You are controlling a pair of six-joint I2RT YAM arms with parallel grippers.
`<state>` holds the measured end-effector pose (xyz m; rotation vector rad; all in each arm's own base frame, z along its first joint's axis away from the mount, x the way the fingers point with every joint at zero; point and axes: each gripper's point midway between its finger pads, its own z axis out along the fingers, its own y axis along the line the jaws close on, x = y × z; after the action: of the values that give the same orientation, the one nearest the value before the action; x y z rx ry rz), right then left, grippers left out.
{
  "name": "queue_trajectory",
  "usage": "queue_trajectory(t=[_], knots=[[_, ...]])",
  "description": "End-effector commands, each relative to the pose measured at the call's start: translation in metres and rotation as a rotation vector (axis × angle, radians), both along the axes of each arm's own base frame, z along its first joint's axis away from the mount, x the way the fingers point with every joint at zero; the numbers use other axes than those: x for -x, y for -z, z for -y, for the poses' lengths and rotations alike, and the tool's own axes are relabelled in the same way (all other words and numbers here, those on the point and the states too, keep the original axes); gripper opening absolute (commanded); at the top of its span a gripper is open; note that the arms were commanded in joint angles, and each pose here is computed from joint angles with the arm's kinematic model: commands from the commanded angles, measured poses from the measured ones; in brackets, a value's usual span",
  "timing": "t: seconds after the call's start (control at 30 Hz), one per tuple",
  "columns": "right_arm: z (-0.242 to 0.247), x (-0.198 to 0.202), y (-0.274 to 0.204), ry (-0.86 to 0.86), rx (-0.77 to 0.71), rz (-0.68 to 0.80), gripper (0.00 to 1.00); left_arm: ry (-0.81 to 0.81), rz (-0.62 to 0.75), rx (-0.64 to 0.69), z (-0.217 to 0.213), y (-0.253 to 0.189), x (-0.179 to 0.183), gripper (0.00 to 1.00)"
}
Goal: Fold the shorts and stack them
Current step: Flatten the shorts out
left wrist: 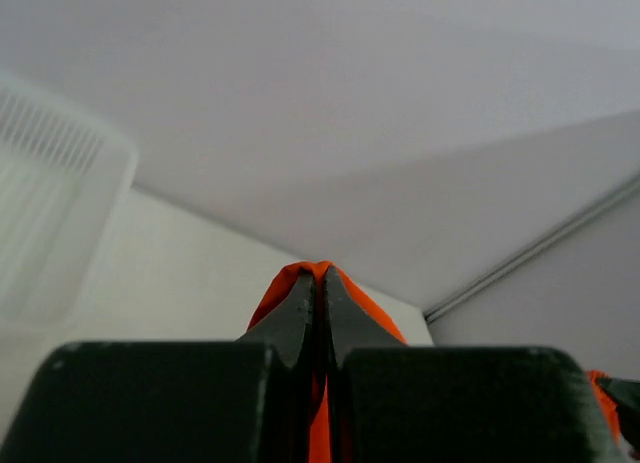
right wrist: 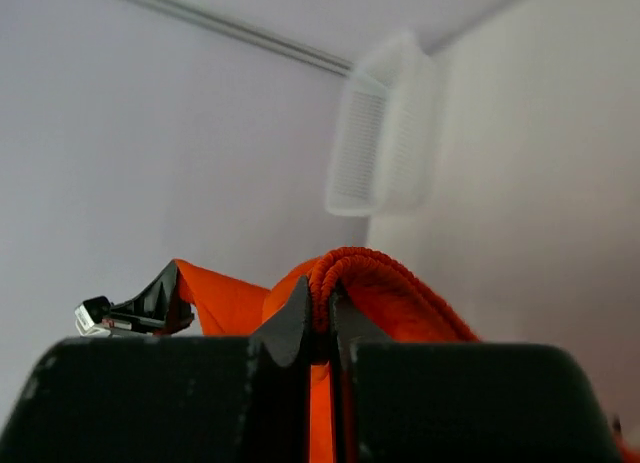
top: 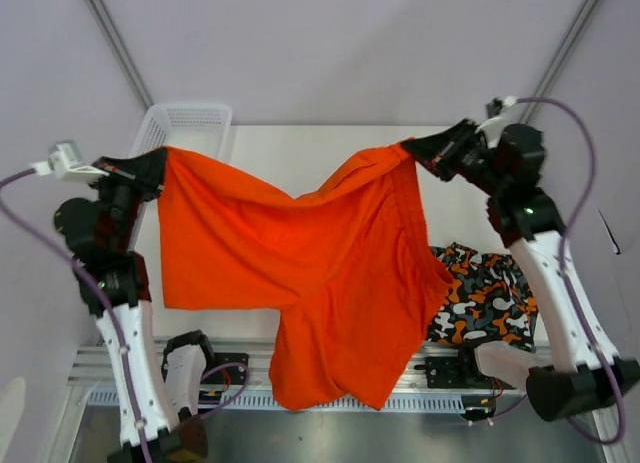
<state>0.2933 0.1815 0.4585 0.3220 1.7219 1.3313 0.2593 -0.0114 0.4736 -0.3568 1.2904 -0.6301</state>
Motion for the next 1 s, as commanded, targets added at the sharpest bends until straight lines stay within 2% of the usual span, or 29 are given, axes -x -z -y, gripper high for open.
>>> queue_trajectory(t=[0.0, 0.03, 0.07, 0.1, 0.13, 0.17, 0.2, 0.27, 0.3, 0.37, 0.4, 0.47, 0.57, 0.67, 0.97], knots=[[-0.002, -0.038, 0.054, 0.010, -0.033, -0.093, 0.00, -0.009, -0.052, 0.109, -0.015, 0.054, -0.033, 0.00], [-0.003, -0.052, 0.087, 0.020, -0.021, -0.164, 0.00, -0.018, -0.118, 0.145, -0.020, 0.088, -0.046, 0.00], [-0.001, -0.062, 0.099, 0.040, -0.015, -0.178, 0.00, -0.051, -0.178, 0.189, -0.027, 0.121, -0.056, 0.00], [0.000, -0.069, 0.115, 0.054, -0.003, -0.202, 0.00, -0.063, -0.175, 0.192, -0.029, 0.129, -0.062, 0.00], [0.001, -0.076, 0.137, 0.070, 0.012, -0.237, 0.00, -0.064, -0.254, 0.213, -0.025, 0.169, -0.070, 0.00], [0.000, -0.090, 0.156, 0.079, 0.022, -0.264, 0.00, -0.120, -0.259, 0.221, -0.032, 0.178, -0.075, 0.00], [0.002, -0.097, 0.169, 0.091, 0.027, -0.283, 0.00, -0.108, -0.233, 0.209, -0.024, 0.180, -0.080, 0.00], [0.004, -0.118, 0.202, 0.110, 0.036, -0.320, 0.00, -0.142, -0.298, 0.213, -0.024, 0.217, -0.090, 0.00], [0.007, -0.127, 0.212, 0.122, 0.039, -0.333, 0.00, -0.154, -0.260, 0.211, -0.022, 0.213, -0.097, 0.00], [0.008, -0.147, 0.237, 0.133, 0.039, -0.363, 0.00, -0.167, -0.310, 0.223, -0.022, 0.243, -0.108, 0.00], [0.008, -0.154, 0.245, 0.138, 0.039, -0.376, 0.00, -0.172, -0.280, 0.223, -0.023, 0.239, -0.114, 0.00], [0.011, -0.169, 0.253, 0.150, 0.031, -0.376, 0.00, -0.194, -0.306, 0.228, -0.027, 0.255, -0.124, 0.00], [0.017, -0.195, 0.272, 0.186, 0.040, -0.403, 0.00, -0.245, -0.269, 0.232, -0.038, 0.252, -0.133, 0.00], [0.026, -0.222, 0.286, 0.218, 0.028, -0.423, 0.00, -0.263, -0.286, 0.235, -0.043, 0.260, -0.149, 0.00], [0.044, -0.292, 0.314, 0.253, -0.033, -0.425, 0.00, -0.179, -0.224, 0.234, -0.031, 0.262, -0.210, 0.00]])
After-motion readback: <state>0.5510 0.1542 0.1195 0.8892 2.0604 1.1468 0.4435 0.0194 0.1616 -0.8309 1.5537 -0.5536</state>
